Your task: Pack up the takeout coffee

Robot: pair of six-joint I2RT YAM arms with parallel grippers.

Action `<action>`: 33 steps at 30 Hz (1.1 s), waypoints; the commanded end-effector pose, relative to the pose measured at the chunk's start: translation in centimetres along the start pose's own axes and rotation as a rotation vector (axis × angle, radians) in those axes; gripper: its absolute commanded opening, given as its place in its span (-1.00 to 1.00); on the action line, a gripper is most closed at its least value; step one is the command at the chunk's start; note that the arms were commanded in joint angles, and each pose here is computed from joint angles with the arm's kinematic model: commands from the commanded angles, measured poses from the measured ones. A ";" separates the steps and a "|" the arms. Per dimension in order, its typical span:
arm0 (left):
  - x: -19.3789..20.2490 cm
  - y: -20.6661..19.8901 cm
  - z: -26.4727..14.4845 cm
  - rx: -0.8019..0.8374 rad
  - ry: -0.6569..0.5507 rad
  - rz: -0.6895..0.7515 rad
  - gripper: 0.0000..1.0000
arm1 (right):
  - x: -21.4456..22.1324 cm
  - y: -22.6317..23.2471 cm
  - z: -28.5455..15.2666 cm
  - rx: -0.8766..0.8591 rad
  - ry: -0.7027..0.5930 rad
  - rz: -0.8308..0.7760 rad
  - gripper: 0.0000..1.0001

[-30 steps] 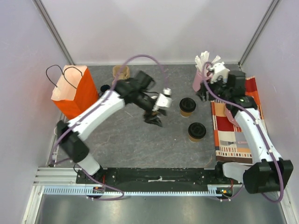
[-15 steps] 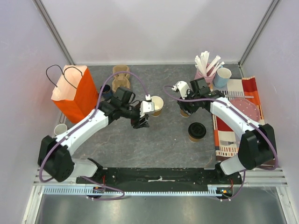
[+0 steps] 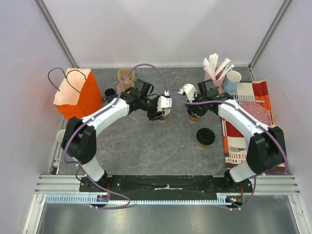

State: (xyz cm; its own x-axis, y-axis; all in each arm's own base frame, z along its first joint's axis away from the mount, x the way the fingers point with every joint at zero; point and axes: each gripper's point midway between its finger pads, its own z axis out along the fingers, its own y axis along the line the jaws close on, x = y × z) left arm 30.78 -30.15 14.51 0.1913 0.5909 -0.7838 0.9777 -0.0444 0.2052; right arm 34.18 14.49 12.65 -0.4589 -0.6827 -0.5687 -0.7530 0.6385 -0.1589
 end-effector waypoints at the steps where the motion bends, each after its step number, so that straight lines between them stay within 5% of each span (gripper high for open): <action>1: 0.7 1.3 0.8 0.058 0.052 0.086 0.17 | -1.2 -0.8 0.1 0.017 -0.028 -0.025 -0.07; 13: 3.0 -0.2 1.5 0.186 0.126 0.103 -0.10 | -0.4 -1.2 0.6 0.045 -0.006 -0.020 -0.38; 22: 4.0 1.1 2.0 0.169 0.172 0.138 -0.93 | -0.4 -2.0 0.3 0.086 0.021 0.001 -0.61; 33: 2.8 7.3 3.4 0.066 0.169 0.070 -0.96 | 1.2 -4.8 -1.0 0.165 0.051 0.099 -0.91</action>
State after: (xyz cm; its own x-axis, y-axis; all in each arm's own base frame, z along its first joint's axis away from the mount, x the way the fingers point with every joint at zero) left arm 35.98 -30.60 10.52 0.2701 0.7180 -0.6415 0.9628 -0.1971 0.1848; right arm 35.48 11.49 11.89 -0.5300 -0.6712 -0.5182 -0.6749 0.7039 -0.2215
